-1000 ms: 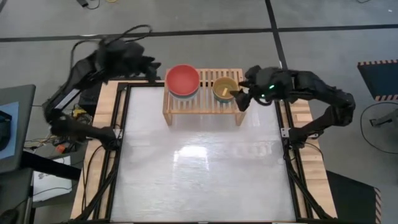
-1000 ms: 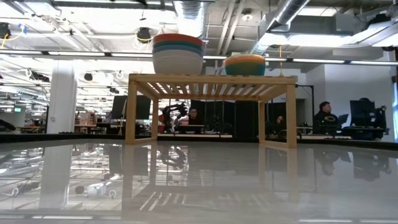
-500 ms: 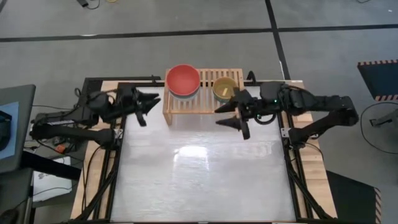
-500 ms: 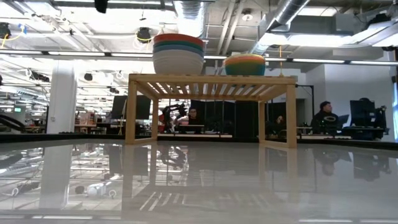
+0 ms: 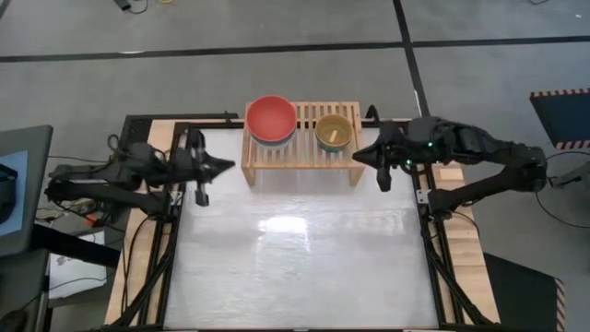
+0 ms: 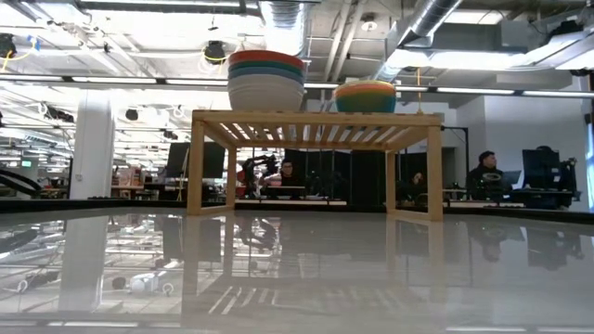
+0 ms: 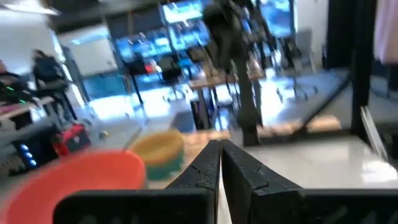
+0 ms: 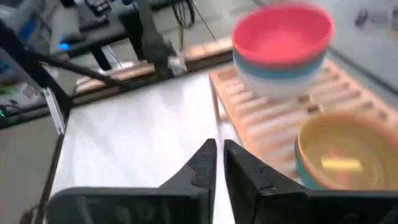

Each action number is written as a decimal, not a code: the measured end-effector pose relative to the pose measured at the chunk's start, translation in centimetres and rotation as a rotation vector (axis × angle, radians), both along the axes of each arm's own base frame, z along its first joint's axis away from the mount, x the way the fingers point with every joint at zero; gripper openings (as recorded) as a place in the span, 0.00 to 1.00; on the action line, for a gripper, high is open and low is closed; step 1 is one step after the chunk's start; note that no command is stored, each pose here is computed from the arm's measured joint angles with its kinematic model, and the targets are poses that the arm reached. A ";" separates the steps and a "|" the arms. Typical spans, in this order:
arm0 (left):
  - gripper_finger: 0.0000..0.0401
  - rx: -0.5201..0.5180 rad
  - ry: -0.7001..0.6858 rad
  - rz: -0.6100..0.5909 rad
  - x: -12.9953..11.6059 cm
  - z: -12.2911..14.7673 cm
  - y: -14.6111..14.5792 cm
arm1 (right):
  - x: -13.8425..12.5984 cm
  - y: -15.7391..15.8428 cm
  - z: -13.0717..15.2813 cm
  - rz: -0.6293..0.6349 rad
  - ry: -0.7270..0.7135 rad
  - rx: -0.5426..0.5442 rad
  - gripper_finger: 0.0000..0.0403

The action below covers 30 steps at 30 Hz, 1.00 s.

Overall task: Place and stack bowls onto a shelf
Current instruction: Return to Home Position

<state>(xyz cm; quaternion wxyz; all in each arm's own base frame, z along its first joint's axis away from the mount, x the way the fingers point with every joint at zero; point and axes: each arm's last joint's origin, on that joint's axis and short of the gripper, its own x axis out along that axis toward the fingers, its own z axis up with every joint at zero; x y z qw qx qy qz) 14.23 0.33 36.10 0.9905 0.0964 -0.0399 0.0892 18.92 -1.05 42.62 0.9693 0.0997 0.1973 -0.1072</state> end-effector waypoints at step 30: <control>0.00 -0.058 -0.129 -0.020 -6.6 -12.2 -0.3 | -9.1 1.5 -16.5 0.194 -0.543 -0.212 0.06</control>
